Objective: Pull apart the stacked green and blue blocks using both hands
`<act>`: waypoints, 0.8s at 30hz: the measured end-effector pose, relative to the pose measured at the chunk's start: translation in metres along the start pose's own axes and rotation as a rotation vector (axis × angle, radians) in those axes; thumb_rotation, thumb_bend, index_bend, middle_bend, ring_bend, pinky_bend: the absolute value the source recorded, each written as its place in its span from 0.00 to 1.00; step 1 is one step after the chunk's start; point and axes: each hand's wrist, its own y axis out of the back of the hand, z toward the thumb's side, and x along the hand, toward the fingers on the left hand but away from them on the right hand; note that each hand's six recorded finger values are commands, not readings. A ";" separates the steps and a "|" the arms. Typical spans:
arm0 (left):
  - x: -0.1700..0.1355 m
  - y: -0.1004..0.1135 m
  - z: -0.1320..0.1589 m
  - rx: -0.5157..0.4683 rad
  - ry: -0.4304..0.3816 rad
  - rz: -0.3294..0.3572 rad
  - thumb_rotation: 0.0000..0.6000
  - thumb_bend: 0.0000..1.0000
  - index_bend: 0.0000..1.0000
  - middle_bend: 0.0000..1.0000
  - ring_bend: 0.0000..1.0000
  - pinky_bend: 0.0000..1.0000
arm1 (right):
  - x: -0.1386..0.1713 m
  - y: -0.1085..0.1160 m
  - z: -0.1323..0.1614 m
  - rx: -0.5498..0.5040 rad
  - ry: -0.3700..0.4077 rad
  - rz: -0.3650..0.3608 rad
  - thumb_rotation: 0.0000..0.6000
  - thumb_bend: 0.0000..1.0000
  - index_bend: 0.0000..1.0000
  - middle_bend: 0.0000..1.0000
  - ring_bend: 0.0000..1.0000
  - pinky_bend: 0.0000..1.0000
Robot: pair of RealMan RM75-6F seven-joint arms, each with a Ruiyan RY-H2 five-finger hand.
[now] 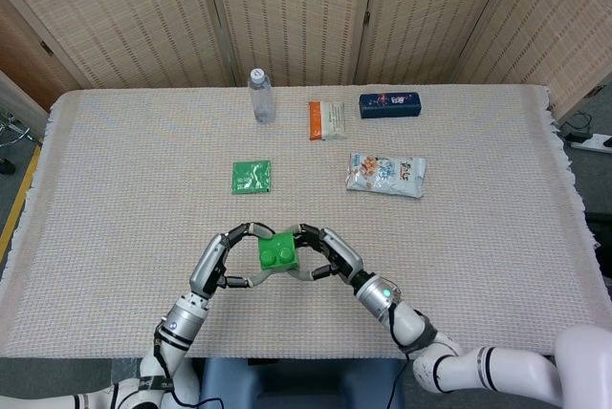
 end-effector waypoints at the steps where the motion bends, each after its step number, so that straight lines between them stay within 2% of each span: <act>1: 0.000 0.000 0.000 0.000 0.000 0.002 1.00 0.41 0.84 0.92 0.56 0.25 | 0.000 0.000 0.000 0.001 0.000 0.000 1.00 0.36 0.81 0.36 0.37 0.25; 13: 0.001 0.001 0.008 -0.037 -0.015 0.021 1.00 0.41 0.84 0.93 0.58 0.26 | -0.003 -0.001 -0.006 0.027 -0.018 -0.012 1.00 0.36 0.84 0.37 0.38 0.27; 19: 0.006 0.001 0.023 -0.029 -0.066 0.010 1.00 0.41 0.84 0.93 0.58 0.22 | -0.002 0.000 -0.016 0.048 -0.041 -0.020 1.00 0.36 0.84 0.37 0.38 0.27; 24: 0.013 0.008 0.035 -0.028 -0.119 0.031 1.00 0.41 0.84 0.93 0.57 0.21 | 0.000 0.001 -0.020 0.080 -0.049 -0.022 1.00 0.36 0.84 0.37 0.38 0.27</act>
